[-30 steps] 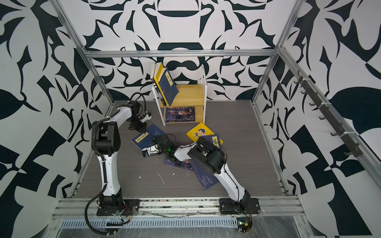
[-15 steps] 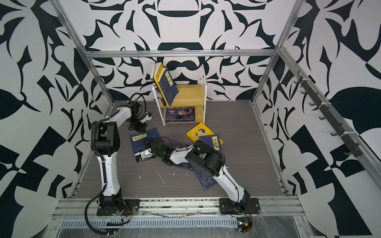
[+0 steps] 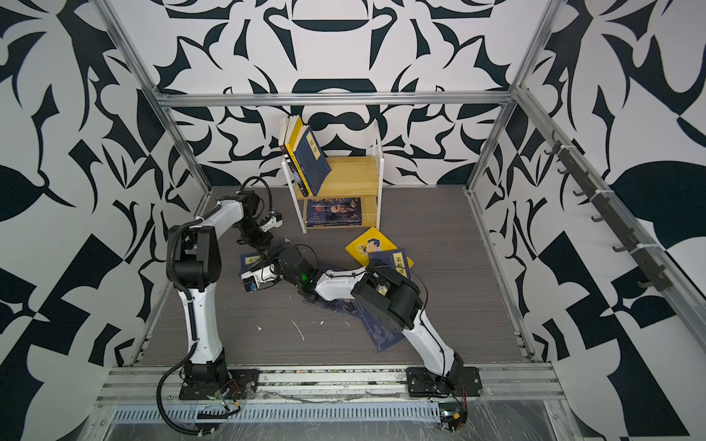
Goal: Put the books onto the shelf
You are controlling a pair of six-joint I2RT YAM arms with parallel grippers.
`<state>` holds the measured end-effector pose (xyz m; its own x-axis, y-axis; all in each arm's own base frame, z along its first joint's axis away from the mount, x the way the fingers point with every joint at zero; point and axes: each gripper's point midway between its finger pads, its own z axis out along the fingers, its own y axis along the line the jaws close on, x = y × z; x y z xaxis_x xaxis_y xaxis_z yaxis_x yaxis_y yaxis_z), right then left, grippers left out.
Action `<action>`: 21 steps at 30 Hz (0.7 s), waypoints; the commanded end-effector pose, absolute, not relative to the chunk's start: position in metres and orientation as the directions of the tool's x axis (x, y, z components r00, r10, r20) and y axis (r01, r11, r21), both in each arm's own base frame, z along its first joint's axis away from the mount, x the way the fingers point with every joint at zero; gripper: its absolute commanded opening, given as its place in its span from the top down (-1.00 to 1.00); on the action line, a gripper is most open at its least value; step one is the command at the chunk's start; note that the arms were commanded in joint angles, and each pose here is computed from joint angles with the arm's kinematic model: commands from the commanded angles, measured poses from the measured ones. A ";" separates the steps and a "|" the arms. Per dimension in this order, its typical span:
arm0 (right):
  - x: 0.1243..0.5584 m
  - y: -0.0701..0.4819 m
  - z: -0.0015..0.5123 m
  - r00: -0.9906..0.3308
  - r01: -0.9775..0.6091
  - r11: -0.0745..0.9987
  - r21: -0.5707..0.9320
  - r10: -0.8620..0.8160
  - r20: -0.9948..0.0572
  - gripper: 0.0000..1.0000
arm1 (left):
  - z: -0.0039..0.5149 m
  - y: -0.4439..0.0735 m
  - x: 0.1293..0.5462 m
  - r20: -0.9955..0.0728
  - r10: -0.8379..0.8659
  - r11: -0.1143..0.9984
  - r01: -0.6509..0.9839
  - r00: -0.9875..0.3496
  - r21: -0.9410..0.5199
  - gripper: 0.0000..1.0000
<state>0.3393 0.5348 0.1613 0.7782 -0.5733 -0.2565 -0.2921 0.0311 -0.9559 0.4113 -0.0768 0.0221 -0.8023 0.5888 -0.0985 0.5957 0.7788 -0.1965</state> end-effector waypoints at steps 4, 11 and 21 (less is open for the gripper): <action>0.376 0.519 0.196 0.733 -0.229 0.117 -0.966 -0.633 -0.250 -0.17 | -0.003 -0.087 0.302 0.266 0.613 0.761 0.464 -0.744 -0.454 0.78; 0.370 0.510 0.159 0.707 -0.333 0.015 -0.943 -0.657 -0.261 -0.27 | -0.002 -0.084 0.308 0.258 0.609 0.769 0.477 -0.750 -0.427 0.79; 0.349 0.483 0.178 0.655 -0.414 0.091 -0.906 -0.661 -0.366 -0.32 | 0.016 -0.086 0.315 0.203 0.581 0.777 0.464 -0.788 -0.425 0.78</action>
<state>0.3611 0.4901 0.1579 0.6802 -0.6707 -0.2958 -0.3666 0.0382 -0.9296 0.3247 -0.0895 0.0184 -0.7882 0.5910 0.1715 0.4880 0.7702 -0.4107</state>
